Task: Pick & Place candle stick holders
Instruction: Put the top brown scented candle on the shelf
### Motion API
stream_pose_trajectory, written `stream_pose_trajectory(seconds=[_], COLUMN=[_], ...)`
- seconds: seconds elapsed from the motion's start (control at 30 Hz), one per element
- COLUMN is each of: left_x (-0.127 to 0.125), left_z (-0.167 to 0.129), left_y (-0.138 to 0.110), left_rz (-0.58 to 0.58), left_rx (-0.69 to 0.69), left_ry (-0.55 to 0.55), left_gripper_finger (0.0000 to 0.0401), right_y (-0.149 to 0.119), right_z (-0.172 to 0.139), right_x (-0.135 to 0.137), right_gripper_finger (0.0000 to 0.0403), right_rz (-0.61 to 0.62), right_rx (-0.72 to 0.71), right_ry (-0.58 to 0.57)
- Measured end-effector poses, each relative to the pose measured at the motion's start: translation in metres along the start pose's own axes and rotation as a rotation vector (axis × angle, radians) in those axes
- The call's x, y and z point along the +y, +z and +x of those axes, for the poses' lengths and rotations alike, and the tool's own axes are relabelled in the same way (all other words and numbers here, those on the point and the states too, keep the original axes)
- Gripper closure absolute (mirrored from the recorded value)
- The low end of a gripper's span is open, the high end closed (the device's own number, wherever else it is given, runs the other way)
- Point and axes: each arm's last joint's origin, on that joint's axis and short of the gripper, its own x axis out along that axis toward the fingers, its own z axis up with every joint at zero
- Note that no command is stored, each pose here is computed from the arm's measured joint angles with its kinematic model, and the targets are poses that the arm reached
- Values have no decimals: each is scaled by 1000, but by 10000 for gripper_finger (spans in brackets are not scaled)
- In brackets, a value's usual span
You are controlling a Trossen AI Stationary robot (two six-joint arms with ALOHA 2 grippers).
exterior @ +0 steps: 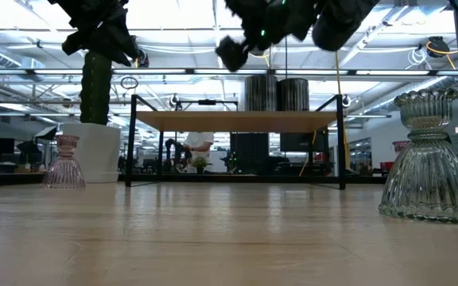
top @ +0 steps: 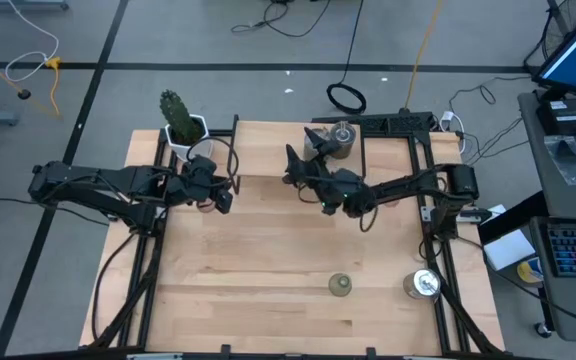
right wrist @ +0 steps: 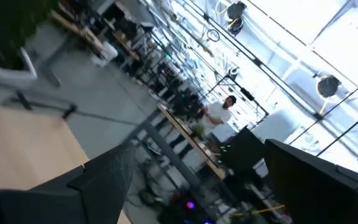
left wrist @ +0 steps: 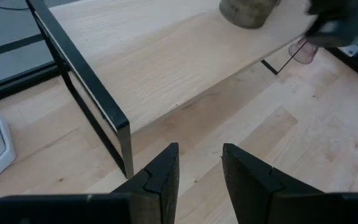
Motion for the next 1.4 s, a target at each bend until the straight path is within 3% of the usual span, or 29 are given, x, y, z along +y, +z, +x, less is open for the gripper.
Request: stream_pose_trajectory(seconds=[0.23, 0.5, 0.8, 1.27, 1.4], left_x=[0, 0, 0, -2, -2], left_z=[0, 0, 0, -1, -1], left_y=[0, 0, 0, -1, -1], left_rz=[-2, -2, 1, 10, 10], left_rx=[-1, -2, -1, 2, 2], left_ry=[1, 1, -1, -9, -9], left_gripper_finger=[279, 279, 279, 279, 279], right_y=[20, 19, 0, -5, -7], right_z=[-38, -68, -61, -64, -69], right_x=[-2, 15, 22, 24, 24], right_gripper_finger=[113, 240, 391, 402, 402], right_rz=[239, 393, 346, 307, 260], right_rx=[82, 147, 248, 280, 306], right_ry=[83, 219, 231, 234, 159])
